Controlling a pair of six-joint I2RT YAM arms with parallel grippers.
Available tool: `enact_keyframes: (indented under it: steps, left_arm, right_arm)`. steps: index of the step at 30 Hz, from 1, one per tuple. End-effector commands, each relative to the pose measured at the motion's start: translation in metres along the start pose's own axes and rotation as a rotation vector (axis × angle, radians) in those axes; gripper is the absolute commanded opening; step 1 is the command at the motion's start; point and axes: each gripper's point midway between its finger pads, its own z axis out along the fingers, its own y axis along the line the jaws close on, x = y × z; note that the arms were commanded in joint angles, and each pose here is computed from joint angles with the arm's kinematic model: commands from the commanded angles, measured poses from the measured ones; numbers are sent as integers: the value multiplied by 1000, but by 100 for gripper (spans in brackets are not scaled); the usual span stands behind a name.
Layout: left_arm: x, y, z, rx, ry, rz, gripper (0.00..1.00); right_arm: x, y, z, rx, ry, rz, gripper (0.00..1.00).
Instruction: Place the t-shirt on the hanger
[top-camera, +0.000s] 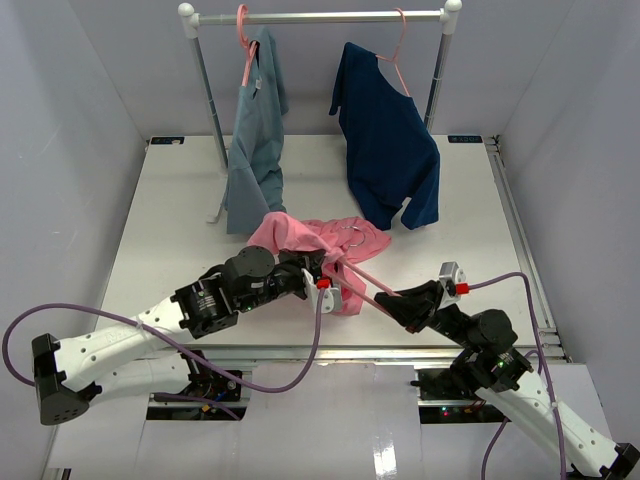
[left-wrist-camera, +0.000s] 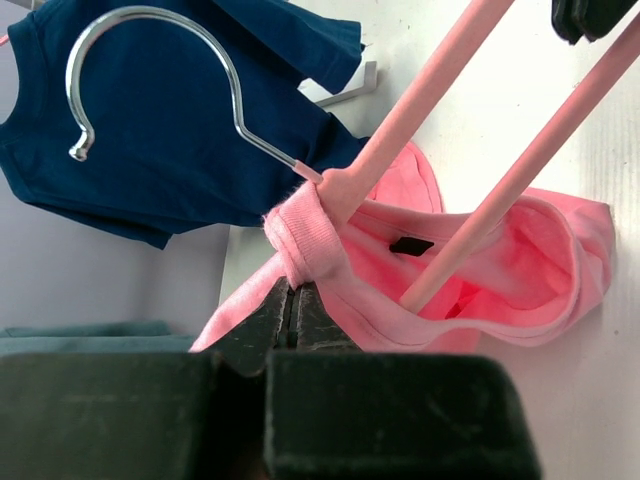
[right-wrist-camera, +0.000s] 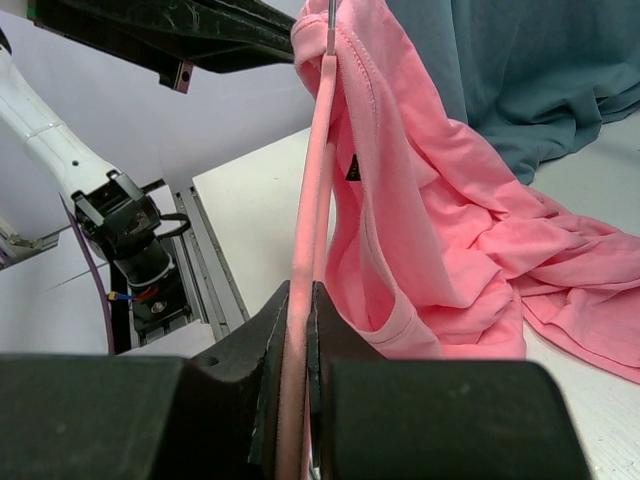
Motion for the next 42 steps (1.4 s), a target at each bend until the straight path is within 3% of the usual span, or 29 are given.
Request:
enact_keyframes:
  steps: [1,8,12,18,24,36,42]
  left_arm:
    - [-32,24,-13,-40,-97,-37,0]
    - [-50,17,-19,47,-161,-71,3]
    - [-54,0,-23,181,-139,-119,16]
    - [-58,-4,-39,254,-109,-174,44]
    - [-61,-6,-50,320,-68,-217,59]
    - [-47,-32,-38,475,59,-245,64]
    - [-37,-30,-34,439,94,-227,63]
  right_arm:
    - [-31,20,2,-82,-61,-51,8]
    - [-30,23,3,-108,-58,-61,8]
    - [-32,24,1,-111,-72,-69,8]
    - [-38,29,-2,-124,-98,-77,8]
    - [-41,33,-3,-144,-100,-81,8]
    - [-44,42,-6,-187,-94,-98,8]
    - [-47,50,-7,-227,-89,-119,8]
